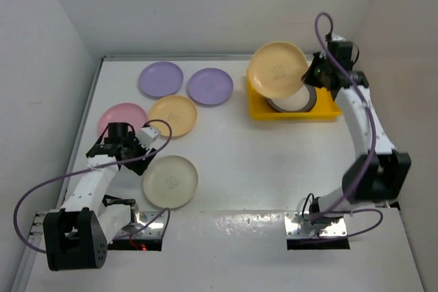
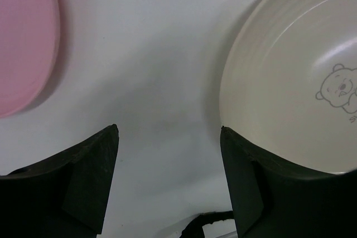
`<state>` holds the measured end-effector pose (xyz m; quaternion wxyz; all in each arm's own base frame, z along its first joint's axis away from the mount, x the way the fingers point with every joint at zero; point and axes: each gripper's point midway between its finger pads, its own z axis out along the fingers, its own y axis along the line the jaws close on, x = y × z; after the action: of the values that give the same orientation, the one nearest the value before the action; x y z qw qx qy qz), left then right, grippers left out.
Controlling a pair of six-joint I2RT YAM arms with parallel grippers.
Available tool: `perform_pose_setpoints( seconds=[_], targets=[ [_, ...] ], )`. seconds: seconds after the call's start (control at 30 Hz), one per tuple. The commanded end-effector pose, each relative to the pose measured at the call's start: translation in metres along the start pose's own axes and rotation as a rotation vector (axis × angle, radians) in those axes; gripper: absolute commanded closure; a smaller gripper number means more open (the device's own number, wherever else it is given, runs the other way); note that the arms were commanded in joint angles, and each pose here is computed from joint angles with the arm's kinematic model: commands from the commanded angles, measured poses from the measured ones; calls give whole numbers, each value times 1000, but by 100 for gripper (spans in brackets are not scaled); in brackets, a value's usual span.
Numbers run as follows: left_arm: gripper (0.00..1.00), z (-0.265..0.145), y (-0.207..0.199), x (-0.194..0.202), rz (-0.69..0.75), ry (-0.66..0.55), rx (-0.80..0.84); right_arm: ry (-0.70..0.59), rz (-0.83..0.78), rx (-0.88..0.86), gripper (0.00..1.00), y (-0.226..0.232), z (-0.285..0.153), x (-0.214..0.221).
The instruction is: Place the plates into the plastic bin on the countertop
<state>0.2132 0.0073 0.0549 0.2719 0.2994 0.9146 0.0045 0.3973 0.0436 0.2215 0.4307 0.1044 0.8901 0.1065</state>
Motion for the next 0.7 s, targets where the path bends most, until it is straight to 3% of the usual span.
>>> perform_pose_setpoints(
  seconds=[0.0, 0.03, 0.1, 0.17, 0.37, 0.5, 0.53, 0.6, 0.63, 0.67],
  targets=[
    [25, 10, 5, -5, 8, 16, -11, 41, 100, 179, 100, -54, 35, -42],
    [25, 14, 7, -1, 2, 51, 0, 163, 116, 217, 100, -71, 79, -16],
    [25, 20, 7, 4, -4, 90, 14, 161, 142, 240, 100, -86, 99, -37],
    [25, 25, 5, 4, -10, 109, 43, 206, 172, 289, 100, -107, 127, -26],
    [29, 35, 1, 5, -18, 122, 69, 231, 218, 379, 100, -143, 148, 0],
    [29, 40, -4, 3, -6, 126, 107, 267, 197, 347, 98, -148, 156, 18],
    [34, 42, -4, 7, 0, 146, 112, 275, 192, 305, 81, -142, 160, 21],
    [41, 44, 1, 2, 11, 145, 112, 288, 135, 280, 65, -136, 160, 22],
    [51, 46, -2, 3, 26, 154, 125, 295, 121, 269, 44, -133, 160, 23],
    [56, 48, -1, 2, 25, 157, 127, 289, 95, 264, 36, -131, 156, 19]
  ],
)
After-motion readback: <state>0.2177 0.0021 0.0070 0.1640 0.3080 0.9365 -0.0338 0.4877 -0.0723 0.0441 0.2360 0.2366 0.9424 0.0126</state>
